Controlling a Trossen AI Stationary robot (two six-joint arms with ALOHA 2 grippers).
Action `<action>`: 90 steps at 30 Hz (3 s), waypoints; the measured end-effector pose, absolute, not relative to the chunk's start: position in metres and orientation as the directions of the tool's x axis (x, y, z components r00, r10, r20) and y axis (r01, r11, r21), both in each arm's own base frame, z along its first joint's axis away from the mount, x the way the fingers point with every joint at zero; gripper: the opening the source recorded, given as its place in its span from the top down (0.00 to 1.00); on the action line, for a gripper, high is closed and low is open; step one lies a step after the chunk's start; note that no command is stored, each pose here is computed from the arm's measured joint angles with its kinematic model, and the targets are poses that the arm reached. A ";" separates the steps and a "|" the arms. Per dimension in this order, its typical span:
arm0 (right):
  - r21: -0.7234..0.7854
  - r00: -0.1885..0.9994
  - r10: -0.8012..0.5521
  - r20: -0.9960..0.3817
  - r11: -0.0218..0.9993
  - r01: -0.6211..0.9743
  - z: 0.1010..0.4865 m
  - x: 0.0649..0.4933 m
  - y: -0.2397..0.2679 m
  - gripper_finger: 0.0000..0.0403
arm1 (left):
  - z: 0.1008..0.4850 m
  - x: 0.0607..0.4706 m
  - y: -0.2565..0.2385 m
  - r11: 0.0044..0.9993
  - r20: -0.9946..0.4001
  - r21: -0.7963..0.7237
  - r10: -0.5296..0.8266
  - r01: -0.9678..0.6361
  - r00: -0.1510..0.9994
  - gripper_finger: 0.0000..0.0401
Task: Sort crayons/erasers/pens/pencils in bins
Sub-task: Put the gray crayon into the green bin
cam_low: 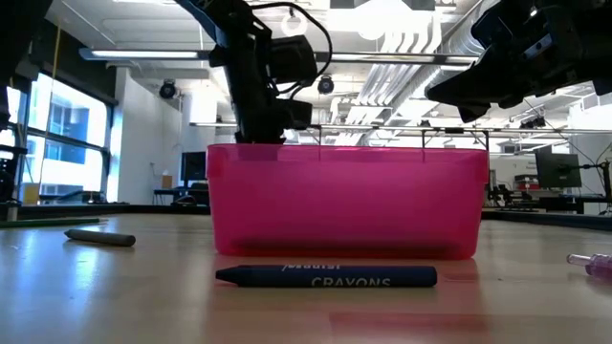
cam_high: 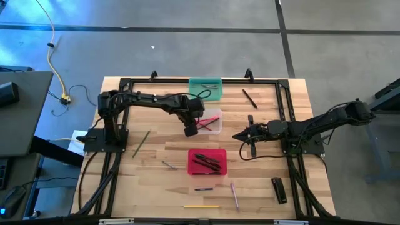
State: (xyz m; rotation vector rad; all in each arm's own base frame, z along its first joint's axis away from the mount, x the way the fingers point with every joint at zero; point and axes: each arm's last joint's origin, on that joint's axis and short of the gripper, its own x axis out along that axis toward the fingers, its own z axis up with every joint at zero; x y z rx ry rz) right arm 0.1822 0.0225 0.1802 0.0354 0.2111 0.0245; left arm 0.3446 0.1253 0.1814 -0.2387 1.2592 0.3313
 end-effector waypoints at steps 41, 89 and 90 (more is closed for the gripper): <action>0.038 0.981 -0.022 -0.191 0.999 0.030 0.181 0.183 0.021 1.00 | 0.166 0.237 0.029 0.998 -0.246 -0.042 -0.065 0.056 0.967 1.00; 0.038 0.983 -0.028 -0.184 0.999 0.036 0.182 0.184 0.021 1.00 | 0.138 0.249 -0.077 0.998 -0.931 0.049 0.028 0.050 0.363 0.83; 0.038 0.983 -0.028 -0.184 0.999 0.036 0.182 0.184 0.021 1.00 | 0.138 0.249 -0.076 0.998 -0.932 0.049 0.027 0.050 0.362 0.84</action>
